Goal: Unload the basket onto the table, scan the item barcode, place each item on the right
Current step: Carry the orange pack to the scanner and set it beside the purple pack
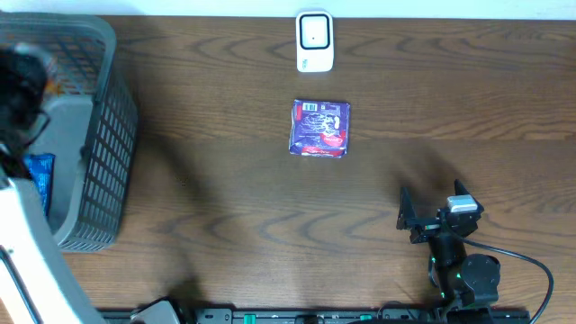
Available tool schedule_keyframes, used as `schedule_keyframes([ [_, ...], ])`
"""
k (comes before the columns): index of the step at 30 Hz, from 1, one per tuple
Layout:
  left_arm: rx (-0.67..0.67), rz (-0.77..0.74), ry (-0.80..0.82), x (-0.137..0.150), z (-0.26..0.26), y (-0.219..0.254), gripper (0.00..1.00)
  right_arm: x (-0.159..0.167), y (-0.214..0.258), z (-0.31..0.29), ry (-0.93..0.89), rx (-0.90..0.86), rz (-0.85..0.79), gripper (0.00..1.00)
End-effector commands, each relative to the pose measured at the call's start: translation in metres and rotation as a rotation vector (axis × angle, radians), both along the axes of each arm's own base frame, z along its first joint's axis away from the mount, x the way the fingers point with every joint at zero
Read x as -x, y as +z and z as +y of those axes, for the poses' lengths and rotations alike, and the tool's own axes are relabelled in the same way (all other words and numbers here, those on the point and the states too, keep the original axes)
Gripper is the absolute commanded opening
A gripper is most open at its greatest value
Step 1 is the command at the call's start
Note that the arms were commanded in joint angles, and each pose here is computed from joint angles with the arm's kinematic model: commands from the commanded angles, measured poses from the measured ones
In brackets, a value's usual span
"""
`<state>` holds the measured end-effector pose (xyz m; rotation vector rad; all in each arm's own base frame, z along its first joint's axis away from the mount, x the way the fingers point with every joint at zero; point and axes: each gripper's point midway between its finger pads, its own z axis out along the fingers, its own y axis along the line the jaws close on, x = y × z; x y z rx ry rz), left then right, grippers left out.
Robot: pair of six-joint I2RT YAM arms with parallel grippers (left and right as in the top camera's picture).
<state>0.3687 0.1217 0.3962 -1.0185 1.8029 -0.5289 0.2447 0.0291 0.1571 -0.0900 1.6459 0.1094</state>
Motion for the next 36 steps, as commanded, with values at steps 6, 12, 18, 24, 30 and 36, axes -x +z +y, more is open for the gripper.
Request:
schedule_keyframes([
  [6, -0.193, -0.103, -0.530, -0.016, -0.169, 0.022, 0.08, 0.000, -0.002, -0.003, -0.016, -0.013, 0.007, 0.99],
  [12, -0.460, 0.000, -0.660, -0.034, -0.229, -0.021, 0.08, 0.000, -0.002, -0.003, -0.016, -0.013, 0.007, 0.99],
  [18, -0.667, 0.155, -0.758, -0.061, -0.266, -0.089, 0.08, 0.000, -0.002, -0.003, -0.016, -0.013, 0.007, 0.99],
  [24, -0.730, 0.384, -0.845, -0.076, -0.281, -0.179, 0.07, 0.000, -0.002, -0.003, -0.016, -0.013, 0.007, 0.99],
  [30, -0.716, 0.605, -0.915, -0.074, -0.285, -0.263, 0.07, 0.000, -0.002, -0.003, -0.016, -0.013, 0.007, 0.99],
  [36, -0.653, 0.705, -1.014, -0.063, -0.306, -0.315, 0.13, 0.000, -0.002, -0.003, -0.016, -0.013, 0.007, 0.99],
])
